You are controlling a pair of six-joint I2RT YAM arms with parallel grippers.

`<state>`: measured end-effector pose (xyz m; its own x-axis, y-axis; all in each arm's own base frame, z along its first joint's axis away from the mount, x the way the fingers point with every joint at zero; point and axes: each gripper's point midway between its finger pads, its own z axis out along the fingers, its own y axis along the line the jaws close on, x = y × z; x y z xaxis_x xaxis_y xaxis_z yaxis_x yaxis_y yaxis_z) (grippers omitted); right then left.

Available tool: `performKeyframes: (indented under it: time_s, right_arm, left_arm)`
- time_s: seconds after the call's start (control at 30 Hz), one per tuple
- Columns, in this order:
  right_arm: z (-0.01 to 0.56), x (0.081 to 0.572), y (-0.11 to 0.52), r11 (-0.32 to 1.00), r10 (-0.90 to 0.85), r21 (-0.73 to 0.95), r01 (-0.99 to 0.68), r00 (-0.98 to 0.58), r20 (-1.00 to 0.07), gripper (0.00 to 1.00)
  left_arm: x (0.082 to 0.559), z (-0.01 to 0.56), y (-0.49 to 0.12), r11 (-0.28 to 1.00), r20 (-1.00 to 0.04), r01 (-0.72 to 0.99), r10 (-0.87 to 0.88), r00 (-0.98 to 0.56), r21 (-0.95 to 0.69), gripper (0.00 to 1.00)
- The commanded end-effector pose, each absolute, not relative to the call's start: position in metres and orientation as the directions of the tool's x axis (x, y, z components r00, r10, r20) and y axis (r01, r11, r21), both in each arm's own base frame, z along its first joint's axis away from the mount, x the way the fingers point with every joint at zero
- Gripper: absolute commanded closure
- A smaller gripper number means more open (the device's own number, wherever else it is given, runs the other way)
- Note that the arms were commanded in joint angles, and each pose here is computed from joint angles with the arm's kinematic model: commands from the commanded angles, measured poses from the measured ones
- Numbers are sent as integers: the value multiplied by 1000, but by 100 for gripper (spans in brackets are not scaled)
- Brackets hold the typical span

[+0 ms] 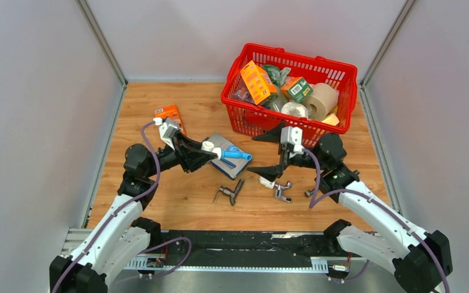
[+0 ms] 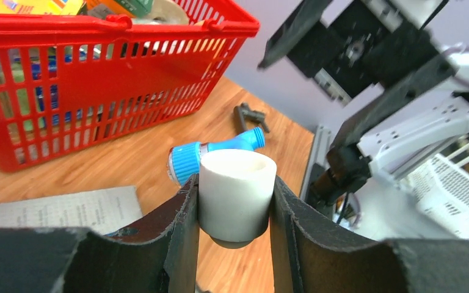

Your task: Install the water faucets

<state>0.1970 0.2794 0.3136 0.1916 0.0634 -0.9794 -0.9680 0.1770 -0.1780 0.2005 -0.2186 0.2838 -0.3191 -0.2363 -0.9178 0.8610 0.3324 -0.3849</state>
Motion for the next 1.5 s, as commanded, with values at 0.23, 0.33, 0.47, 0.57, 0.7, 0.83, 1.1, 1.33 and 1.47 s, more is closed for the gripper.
performKeyframes:
  time_s: [0.23,0.33,0.47,0.57,0.7,0.83,1.1,1.33,1.47]
  right_arm:
    - [301,195,313,103,92,-326,-940,335,-938,1]
    - [307,198,318,106,142,-287,-952,300,-943,4]
    - [314,193,324,70,204,-223,-972,233,-951,10]
    - [318,191,327,44,241,-145,-988,151,-959,20]
    - [323,183,329,-7,280,-37,-999,34,-959,39]
    - [336,175,328,-60,312,36,-998,-53,-949,69]
    - [353,174,331,-98,283,225,-969,-244,-928,87]
    - [348,195,343,-56,208,497,-866,-497,-843,100]
    - [346,200,349,-80,175,631,-772,-634,-753,100]
  left_arm:
    - [175,363,-222,76,-817,904,-465,-341,-420,100]
    - [172,366,-222,63,-815,907,-467,-343,-417,100]
    - [169,374,-220,54,-807,915,-493,-325,-401,100]
    - [170,380,-218,60,-804,925,-519,-292,-375,100]
    - [176,386,-215,100,-810,941,-543,-220,-323,100]
    - [185,385,-214,195,-849,957,-521,-84,-215,100]
    - [236,364,-187,601,-954,798,-210,214,47,100]
    - [232,341,-168,642,-921,686,82,382,342,100]
    - [232,330,-155,653,-893,626,195,405,427,100]
